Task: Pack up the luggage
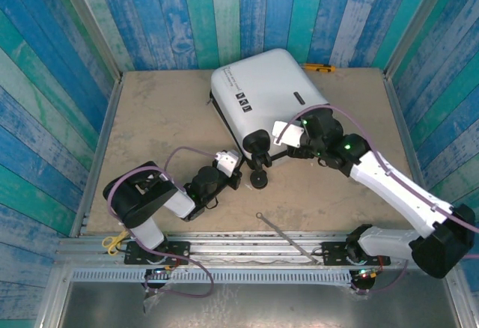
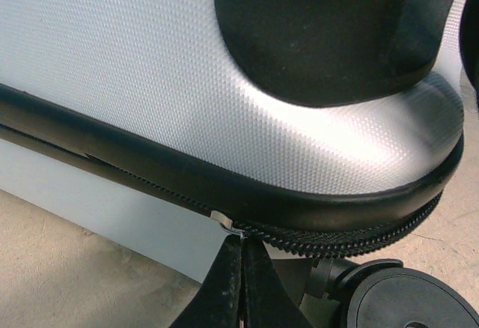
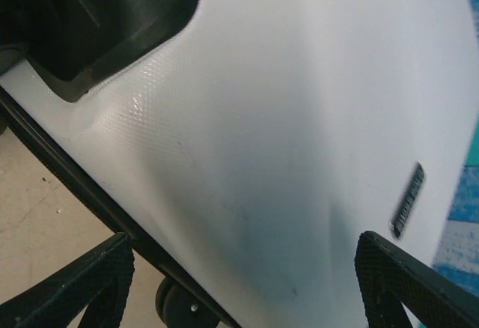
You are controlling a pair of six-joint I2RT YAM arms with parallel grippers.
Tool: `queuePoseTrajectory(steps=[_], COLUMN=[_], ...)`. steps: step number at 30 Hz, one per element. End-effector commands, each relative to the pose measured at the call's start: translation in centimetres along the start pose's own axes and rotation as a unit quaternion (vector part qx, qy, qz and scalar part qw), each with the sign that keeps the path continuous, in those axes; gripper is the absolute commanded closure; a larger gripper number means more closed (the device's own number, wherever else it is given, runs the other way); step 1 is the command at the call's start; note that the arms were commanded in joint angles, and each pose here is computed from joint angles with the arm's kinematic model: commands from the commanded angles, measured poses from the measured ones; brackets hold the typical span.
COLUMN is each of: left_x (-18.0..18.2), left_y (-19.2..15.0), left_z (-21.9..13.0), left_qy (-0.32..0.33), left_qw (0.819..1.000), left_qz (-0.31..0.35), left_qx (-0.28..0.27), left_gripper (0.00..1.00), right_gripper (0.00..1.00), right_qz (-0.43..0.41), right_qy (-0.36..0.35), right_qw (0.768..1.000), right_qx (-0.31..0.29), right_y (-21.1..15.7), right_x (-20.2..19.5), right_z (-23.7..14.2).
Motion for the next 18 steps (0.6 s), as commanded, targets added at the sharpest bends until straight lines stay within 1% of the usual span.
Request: queuePoseTrajectory(steps=[1,5,11,18], left_x=[-0.6,-0.6,-0.9,-1.5], left_y=[-1.0,-0.9,-1.3,-1.9], left_z=[-0.5,-0.8,-0.6,-0.7], left_qy=[-0.031,-0.032,-0.050,-0.063], left_qw=[0.999,0.999,0.997,0.994], left_qz=[0.012,0.014,0.025,0.056], left_qx=[0.032,0.030,0.045,0.063], left_gripper=[1.00,1.00,1.00,1.00], right_gripper=[0.20,0.20,0.24,0.27], right_qz=[-0.051,-0.052,-0.033,-0.010], right_qy=[0.020,0.025,0.046,0.070], right_qw=[0.998,0.998,0.998,0.997], right_qx=[-0.007,-0.012,-0.004,-0.002], right_y=[0.2,0.6,1.6,2.0], right_x=[0.4,0.1,-0.6,-0.3], right_z=[1.2,2.2,4.2,5.6])
Point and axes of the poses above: each hand's point on the last joint's axis, 136 mm out from that joint toward the fingers, its own z axis out along the fingers, its own x axis along the line the jaws close on, y = z × x, the point moved 8 cm from there along -z, back along the fingers, and after that the axes turned 2 degrees about -z, right-handed, at the moved point
